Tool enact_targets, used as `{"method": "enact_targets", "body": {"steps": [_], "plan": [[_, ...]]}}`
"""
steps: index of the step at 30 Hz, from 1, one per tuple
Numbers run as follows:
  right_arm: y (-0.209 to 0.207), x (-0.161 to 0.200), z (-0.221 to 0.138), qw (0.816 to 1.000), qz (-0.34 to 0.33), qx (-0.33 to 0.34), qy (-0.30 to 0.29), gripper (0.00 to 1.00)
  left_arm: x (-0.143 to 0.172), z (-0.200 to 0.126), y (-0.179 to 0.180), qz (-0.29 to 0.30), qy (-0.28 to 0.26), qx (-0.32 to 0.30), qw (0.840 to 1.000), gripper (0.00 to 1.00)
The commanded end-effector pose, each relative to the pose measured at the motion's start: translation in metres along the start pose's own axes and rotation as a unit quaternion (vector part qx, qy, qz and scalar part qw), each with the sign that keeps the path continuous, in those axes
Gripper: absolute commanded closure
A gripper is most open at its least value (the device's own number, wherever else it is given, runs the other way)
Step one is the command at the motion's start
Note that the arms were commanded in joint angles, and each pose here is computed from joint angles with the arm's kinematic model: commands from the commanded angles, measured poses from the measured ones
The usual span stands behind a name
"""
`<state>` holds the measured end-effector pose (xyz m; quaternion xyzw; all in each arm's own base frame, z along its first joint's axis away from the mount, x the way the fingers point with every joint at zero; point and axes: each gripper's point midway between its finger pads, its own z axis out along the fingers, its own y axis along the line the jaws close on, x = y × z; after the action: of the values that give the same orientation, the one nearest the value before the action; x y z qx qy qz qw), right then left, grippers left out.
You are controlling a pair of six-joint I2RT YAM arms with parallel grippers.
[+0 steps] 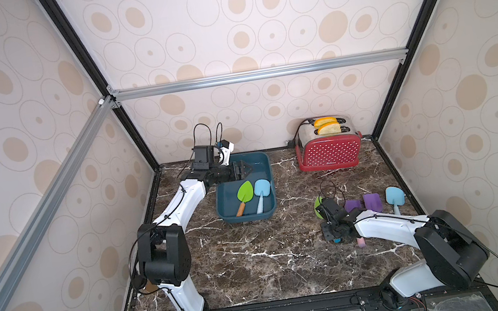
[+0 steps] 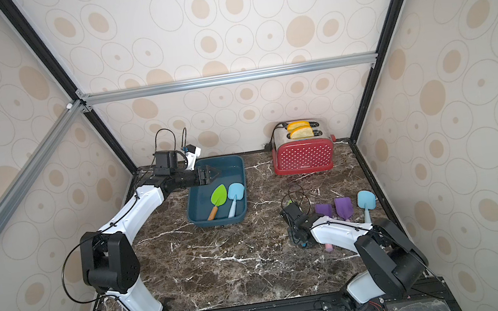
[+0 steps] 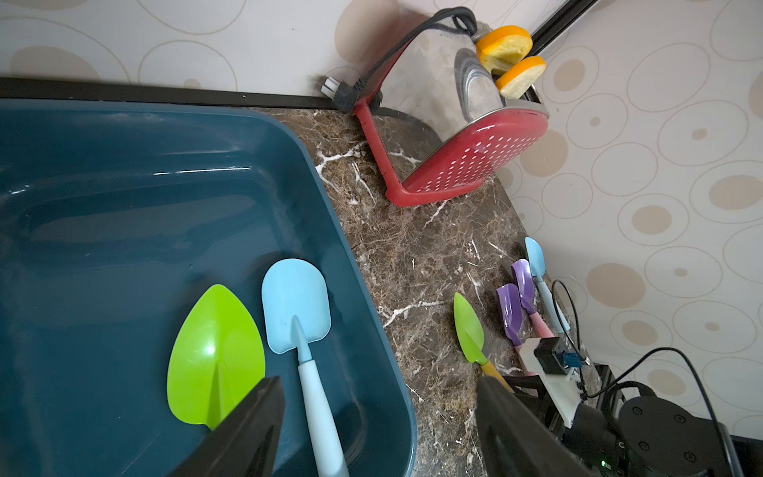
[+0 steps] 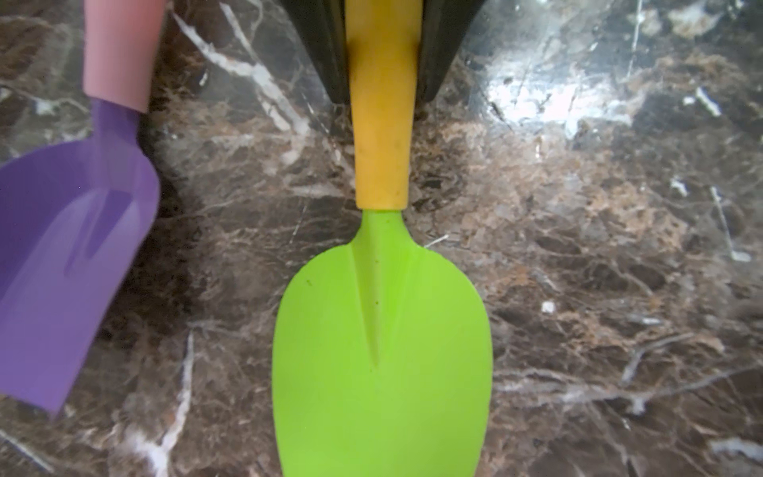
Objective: Put the shovel into the storage box
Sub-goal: Pick up the shovel from the center of the board.
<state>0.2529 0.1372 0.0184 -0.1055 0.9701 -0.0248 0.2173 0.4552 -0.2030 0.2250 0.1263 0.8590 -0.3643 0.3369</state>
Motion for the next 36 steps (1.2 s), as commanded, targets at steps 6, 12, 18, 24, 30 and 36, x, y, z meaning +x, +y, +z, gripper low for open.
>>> {"method": "enact_targets", "body": {"steps": [6,12,18,24,30,36], "plan": [[-0.002,0.018,-0.005,0.999,-0.013,-0.008,0.032,1.0,-0.003,-0.001,-0.018,-0.002,-0.011,0.033,0.999,0.22],[0.01,-0.022,-0.05,0.997,-0.056,-0.035,-0.03,1.0,0.019,0.014,-0.033,-0.015,0.006,0.067,0.998,0.22],[0.029,-0.069,-0.106,0.987,-0.087,-0.082,-0.105,1.0,0.037,0.033,-0.063,-0.035,0.015,0.127,0.991,0.2],[0.046,-0.096,-0.138,0.977,-0.111,-0.107,-0.146,1.0,0.052,0.052,-0.095,-0.057,0.026,0.185,0.981,0.21],[0.059,-0.104,-0.144,0.973,-0.129,-0.115,-0.155,1.0,0.052,0.052,-0.12,-0.06,0.017,0.216,0.974,0.21],[0.069,-0.109,-0.148,0.969,-0.138,-0.122,-0.162,1.0,0.06,0.062,-0.137,-0.06,0.029,0.231,0.971,0.25]]}}
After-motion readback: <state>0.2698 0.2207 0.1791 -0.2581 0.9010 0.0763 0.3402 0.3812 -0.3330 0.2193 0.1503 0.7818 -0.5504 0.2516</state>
